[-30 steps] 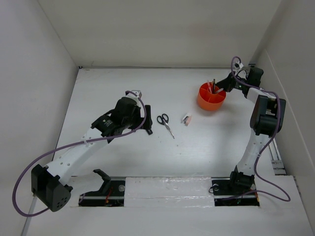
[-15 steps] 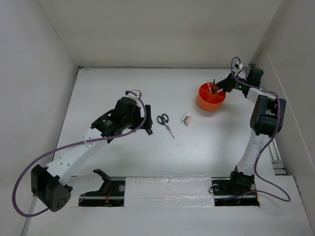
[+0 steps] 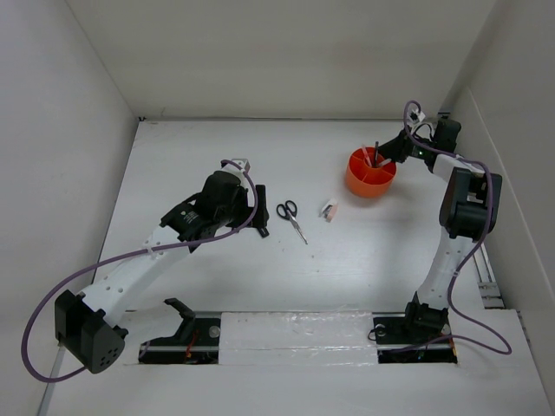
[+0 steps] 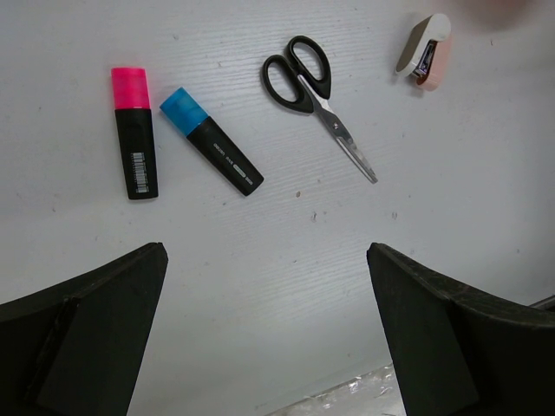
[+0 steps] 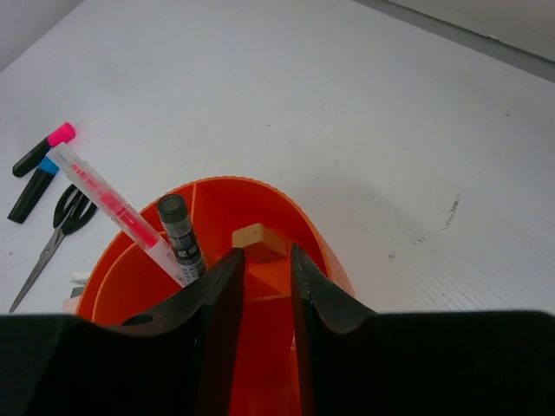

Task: Sort the stationery into containers
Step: Place the stationery in the storage box.

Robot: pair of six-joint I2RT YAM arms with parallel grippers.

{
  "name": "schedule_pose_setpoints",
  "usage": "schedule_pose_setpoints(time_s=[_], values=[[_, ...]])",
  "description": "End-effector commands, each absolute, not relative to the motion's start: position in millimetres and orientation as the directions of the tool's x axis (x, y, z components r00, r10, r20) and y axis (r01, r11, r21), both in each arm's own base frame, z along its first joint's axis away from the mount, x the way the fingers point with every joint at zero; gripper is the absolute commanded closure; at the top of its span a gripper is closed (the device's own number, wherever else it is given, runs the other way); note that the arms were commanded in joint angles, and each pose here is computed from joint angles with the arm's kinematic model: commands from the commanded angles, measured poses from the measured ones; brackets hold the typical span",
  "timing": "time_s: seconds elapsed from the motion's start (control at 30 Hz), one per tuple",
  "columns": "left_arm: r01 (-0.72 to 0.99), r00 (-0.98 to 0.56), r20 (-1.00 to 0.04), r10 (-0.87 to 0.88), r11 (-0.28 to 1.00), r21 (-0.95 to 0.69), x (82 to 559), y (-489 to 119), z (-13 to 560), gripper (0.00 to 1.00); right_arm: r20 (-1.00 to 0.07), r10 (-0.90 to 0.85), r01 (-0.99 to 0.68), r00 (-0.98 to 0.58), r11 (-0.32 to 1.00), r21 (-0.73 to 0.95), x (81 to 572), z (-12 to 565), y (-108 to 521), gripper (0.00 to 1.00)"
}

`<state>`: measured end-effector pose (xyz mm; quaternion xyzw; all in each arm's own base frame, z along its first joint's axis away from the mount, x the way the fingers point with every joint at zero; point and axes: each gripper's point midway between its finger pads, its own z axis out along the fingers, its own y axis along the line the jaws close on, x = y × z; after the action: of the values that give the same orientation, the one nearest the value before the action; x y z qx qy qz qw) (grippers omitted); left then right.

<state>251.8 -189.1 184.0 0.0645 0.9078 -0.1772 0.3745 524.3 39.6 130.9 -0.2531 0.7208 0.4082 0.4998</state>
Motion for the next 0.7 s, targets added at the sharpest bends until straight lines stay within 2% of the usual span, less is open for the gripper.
schedule_pose_setpoints(time_s=[0.0, 0.33, 0.5, 0.67], values=[[0.274, -0.692, -0.722, -0.013, 0.92, -0.28, 250, -190, 189, 0.0, -0.952, 0.022, -0.825, -0.305, 0.493, 0.275, 520, 154, 48, 0.66], [0.274, -0.692, -0.722, -0.013, 0.92, -0.28, 250, -190, 189, 0.0, -0.962, 0.023, -0.842, -0.271, 0.479, 0.249, 517, 178, 50, 0.66], [0.274, -0.692, -0.722, -0.013, 0.92, -0.28, 250, -190, 189, 0.0, -0.965, 0.03, -0.82, -0.26, 0.52, 0.237, 524, 195, 47, 0.63], [0.274, -0.692, -0.722, -0.013, 0.92, -0.28, 250, -190, 189, 0.0, -0.983, 0.085, -0.782, -0.165, 0.596, 0.183, 530, 238, 42, 0.63]])
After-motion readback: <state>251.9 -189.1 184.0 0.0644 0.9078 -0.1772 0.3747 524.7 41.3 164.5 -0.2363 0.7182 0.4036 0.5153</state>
